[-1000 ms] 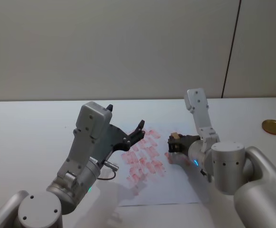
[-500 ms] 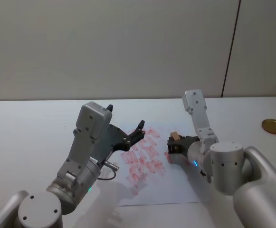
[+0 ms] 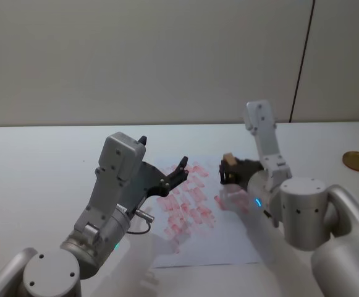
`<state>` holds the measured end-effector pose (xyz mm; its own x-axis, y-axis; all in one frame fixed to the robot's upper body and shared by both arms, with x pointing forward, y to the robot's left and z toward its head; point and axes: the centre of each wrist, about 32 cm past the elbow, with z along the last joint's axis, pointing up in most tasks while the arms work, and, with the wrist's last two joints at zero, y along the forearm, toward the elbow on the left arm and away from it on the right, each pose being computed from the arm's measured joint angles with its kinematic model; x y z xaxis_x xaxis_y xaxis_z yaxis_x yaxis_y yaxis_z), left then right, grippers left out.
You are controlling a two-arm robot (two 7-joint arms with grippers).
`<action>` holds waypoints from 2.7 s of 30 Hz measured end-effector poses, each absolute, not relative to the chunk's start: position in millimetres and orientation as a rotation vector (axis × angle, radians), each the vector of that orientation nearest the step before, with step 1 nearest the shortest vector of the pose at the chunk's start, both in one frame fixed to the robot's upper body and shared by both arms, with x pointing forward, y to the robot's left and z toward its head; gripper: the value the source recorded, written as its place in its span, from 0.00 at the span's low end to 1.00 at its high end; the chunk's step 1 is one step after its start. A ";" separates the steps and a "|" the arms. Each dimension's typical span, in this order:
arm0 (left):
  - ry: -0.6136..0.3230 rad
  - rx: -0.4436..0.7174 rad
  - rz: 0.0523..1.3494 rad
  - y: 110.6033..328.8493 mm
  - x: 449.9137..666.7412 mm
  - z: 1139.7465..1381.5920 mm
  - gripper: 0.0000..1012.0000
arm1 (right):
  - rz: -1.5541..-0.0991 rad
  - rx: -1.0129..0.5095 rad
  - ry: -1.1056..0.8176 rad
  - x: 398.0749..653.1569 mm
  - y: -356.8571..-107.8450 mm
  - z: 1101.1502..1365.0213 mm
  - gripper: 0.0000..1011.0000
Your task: Use the one hand to pick up the stamp and affix it onto the A4 paper.
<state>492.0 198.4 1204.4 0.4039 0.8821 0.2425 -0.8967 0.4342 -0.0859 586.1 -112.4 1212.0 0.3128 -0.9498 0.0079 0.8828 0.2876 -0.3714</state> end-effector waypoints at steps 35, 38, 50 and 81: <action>-0.268 0.061 1.124 198.4 492.0 1204.4 0.98 | -1.393 -0.217 0.210 521.5 -166.5 1231.2 0.22; -0.268 0.061 1.124 198.4 492.0 1204.4 0.98 | -1.420 -0.235 0.230 516.2 -174.2 1225.2 0.22; -0.268 0.061 1.124 198.4 492.0 1204.4 0.98 | -1.475 -0.281 0.287 509.0 -193.4 1207.7 0.22; -0.268 0.061 1.124 198.4 492.0 1204.4 0.98 | -1.466 -0.294 0.332 522.1 -202.2 1185.7 0.68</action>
<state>492.0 198.4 1204.4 0.4040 0.8820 0.2425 -0.8967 0.4343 -0.0859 522.1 -202.2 1185.7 0.0747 -0.9964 -0.0398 0.9165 0.0843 -0.3910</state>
